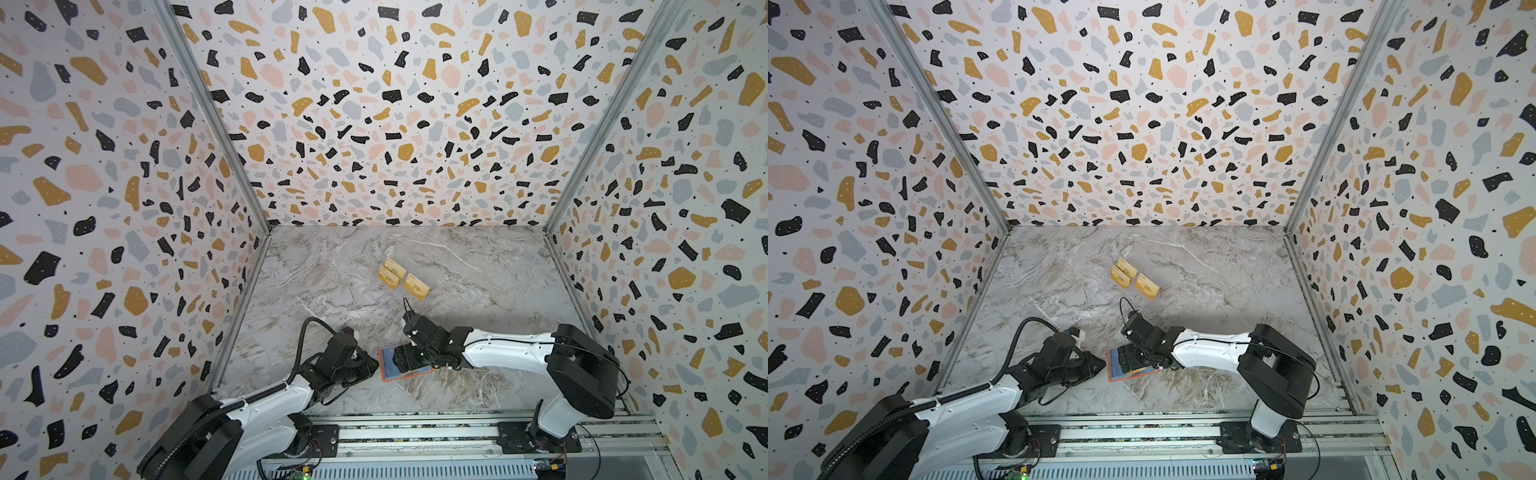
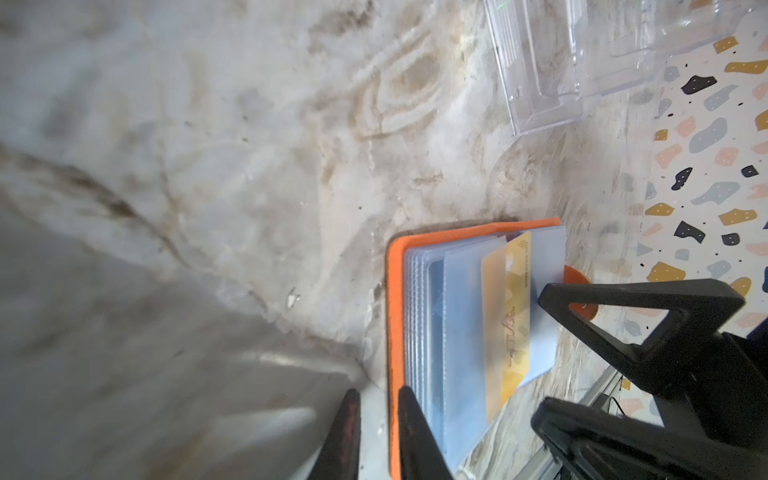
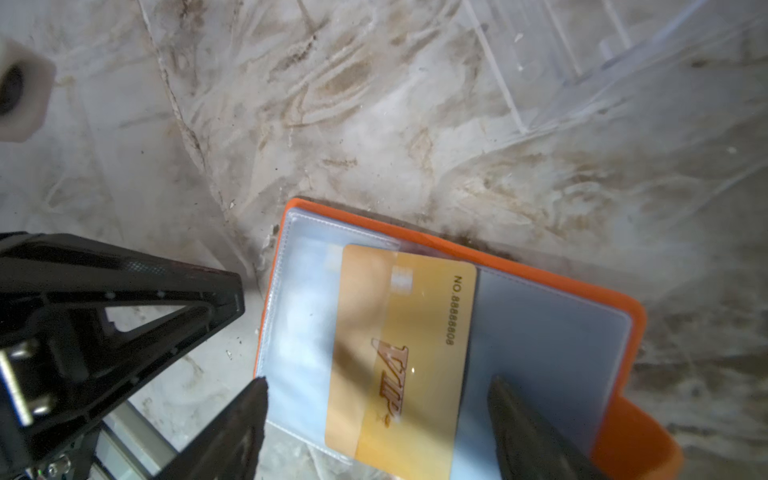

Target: Put the credit cards into the card holder

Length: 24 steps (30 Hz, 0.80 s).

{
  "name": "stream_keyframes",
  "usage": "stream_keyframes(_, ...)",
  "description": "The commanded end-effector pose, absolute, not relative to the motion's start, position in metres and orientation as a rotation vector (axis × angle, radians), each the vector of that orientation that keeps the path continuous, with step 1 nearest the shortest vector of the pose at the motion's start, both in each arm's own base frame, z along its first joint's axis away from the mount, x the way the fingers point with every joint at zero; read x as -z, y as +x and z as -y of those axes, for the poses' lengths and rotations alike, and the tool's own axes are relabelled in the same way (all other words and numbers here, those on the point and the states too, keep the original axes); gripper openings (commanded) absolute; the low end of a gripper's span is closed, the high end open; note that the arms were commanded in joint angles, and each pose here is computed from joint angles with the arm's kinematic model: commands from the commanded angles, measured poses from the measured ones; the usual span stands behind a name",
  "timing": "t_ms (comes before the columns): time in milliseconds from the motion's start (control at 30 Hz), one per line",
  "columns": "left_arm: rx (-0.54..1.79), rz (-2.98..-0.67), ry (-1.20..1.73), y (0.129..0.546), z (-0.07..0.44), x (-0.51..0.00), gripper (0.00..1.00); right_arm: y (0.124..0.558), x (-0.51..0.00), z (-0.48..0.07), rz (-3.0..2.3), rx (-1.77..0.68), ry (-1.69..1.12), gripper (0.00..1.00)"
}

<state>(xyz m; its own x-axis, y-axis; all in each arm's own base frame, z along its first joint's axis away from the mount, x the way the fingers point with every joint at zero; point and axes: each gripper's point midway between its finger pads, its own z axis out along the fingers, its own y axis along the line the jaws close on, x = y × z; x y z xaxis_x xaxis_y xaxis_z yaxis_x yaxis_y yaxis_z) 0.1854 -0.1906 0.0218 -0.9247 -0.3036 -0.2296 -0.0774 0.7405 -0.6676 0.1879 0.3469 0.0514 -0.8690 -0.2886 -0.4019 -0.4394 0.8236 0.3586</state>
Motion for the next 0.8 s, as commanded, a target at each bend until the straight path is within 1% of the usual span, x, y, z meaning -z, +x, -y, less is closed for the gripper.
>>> stream_keyframes(0,1.008,-2.608,-0.255,0.187,0.197,-0.026,0.19,0.176,-0.045,-0.348,-2.721,-0.664,-0.573,0.83)
stream_keyframes(333,1.037,-2.612,-0.251,0.184,0.202,-0.021,0.15,0.168,-0.050,-0.368,-2.732,-0.837,-0.518,0.81)
stream_keyframes(767,1.031,-2.619,-0.245,0.184,0.202,-0.019,0.15,0.164,-0.065,-0.386,-2.686,-1.009,-0.480,0.81)
